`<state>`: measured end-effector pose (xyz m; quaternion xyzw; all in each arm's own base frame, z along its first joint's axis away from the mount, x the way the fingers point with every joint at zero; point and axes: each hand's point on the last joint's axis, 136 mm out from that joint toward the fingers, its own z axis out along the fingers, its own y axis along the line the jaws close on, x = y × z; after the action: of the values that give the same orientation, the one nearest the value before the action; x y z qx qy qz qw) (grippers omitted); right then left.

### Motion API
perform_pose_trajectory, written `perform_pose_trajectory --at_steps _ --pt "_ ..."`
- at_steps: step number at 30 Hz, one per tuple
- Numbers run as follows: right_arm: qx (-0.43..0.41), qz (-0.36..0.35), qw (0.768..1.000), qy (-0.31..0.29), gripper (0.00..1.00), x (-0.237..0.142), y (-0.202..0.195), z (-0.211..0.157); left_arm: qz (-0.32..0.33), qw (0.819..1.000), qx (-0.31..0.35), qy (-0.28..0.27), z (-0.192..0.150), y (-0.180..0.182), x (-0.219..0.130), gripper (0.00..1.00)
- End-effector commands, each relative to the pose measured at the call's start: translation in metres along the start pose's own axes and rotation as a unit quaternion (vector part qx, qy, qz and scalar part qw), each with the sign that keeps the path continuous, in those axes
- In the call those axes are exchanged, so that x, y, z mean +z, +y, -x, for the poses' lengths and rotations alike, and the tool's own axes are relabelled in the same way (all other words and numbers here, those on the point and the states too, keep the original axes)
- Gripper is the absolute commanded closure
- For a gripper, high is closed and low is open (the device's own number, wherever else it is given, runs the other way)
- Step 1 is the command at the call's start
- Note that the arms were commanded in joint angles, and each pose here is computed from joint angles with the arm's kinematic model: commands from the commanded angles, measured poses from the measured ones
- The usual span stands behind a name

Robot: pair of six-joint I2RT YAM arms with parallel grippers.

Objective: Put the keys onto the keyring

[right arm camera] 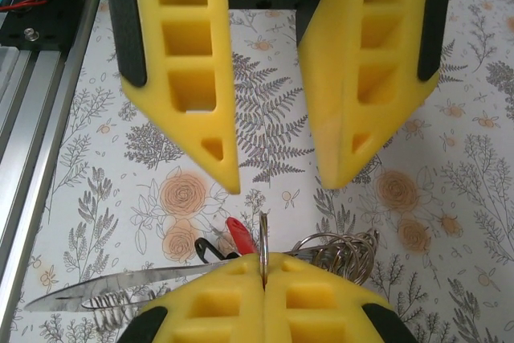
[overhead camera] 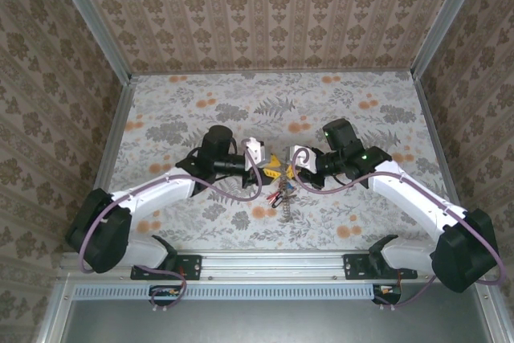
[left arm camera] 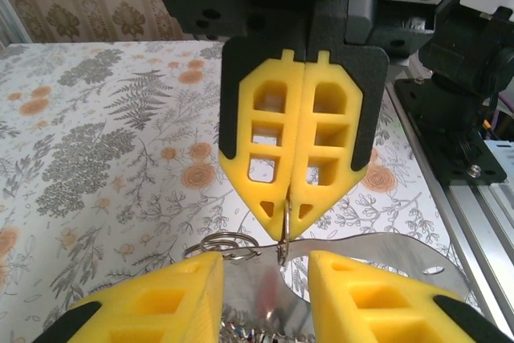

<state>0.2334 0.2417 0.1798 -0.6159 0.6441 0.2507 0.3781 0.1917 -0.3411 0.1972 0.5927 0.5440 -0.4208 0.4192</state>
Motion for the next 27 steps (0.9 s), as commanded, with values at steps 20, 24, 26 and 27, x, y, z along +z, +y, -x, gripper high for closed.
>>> perform_pose_trajectory --at_steps 20,24,26,27 --pt "0.011 -0.009 1.000 -0.028 0.95 -0.004 -0.007 0.019 -0.024 0.999 0.037 0.020 0.002 -0.004 0.020 1.00" --pt "0.016 -0.029 0.999 -0.019 0.83 -0.005 -0.007 0.010 -0.012 0.999 0.035 0.003 0.004 -0.002 0.019 1.00" --pt "0.014 -0.042 0.999 -0.017 0.81 -0.005 -0.007 0.004 -0.002 0.999 0.032 -0.017 0.008 0.001 0.017 1.00" --pt "0.013 -0.044 0.999 -0.019 0.81 -0.005 -0.006 0.002 0.000 0.999 0.030 -0.026 0.011 0.001 0.016 1.00"
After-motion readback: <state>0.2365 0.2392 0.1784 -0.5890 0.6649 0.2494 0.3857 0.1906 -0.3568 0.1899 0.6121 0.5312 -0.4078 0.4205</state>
